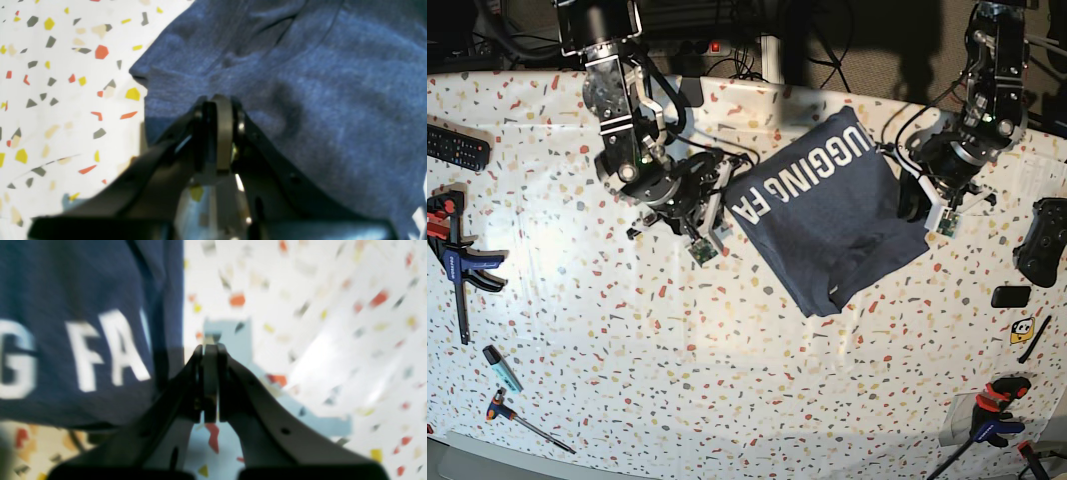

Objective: Fold the T-shirt properly
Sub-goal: 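Adjust the folded shirt's edges with both grippers to square it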

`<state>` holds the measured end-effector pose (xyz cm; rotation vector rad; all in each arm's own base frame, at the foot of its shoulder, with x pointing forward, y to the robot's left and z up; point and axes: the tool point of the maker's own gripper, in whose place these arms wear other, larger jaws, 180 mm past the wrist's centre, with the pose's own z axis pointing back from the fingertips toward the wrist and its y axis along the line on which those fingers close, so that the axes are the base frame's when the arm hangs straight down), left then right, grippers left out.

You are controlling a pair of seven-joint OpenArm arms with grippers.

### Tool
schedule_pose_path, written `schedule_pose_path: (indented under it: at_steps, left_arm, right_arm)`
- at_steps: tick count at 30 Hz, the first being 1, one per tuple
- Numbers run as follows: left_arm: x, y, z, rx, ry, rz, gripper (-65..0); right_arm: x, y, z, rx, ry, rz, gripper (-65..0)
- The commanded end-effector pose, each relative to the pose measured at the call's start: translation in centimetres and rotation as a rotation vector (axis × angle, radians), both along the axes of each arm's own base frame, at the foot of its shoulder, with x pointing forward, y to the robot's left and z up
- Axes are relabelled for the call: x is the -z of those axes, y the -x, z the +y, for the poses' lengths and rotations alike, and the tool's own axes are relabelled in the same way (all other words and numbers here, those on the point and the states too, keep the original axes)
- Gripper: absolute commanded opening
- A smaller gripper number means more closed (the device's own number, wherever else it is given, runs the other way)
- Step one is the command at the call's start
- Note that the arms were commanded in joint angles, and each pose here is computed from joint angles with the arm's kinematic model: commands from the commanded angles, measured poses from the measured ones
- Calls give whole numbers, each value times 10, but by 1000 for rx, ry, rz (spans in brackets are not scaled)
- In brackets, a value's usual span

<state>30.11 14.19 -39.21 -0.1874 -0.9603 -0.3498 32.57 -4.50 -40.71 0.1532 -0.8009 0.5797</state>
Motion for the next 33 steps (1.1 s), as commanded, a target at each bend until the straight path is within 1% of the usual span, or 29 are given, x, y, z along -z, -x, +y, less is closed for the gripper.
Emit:
schedule_pose_path:
  at_steps: [1, 3, 7, 11, 14, 17, 19, 23, 26, 30, 33]
  left_arm:
    - [-13, -11, 5, -13, -1, -66, -605]
    - [-6, -18, 15, -56, -16, -69, -605]
    - [22, -33, 29, -100, -11, 0, -605]
    - [30, -56, 36, -121, 0, 25, -605]
    - [22, -70, 31, -97, 41, 11, -605]
    - [9, -78, 18, -47, 95, -17, -605]
    - [3, -83, 11, -26, 113, -32, -605]
    - [-9, -94, 9, -16, 116, -66, -617]
    - [-20, -104, 8, -15, 121, -96, -627]
    - [-32, -114, 9, -14, 121, -127, -628]
    - [-38, -117, 12, -13, 118, -116, -650]
  right_arm:
    - [-12, -8, 2, 4, -21, -45, -650]
    - [-9, -3, 3, 2, -28, -39, -650]
    - [1, 12, 8, -6, -43, -17, -650]
    - [9, 25, 11, -10, -65, -8, -650]
    - [12, 34, 19, -29, -76, -1, -650]
    - [13, 39, 27, -56, -80, 6, -650]
    - [13, 41, 33, -73, -85, 8, -650]
    - [8, 43, 42, -94, -93, 3, -650]
    - [-1, 44, 48, -94, -134, 5, -650]
    - [-19, 42, 50, -97, -148, -38, -650]
    - [-36, 43, 49, -102, -133, -74, -650]
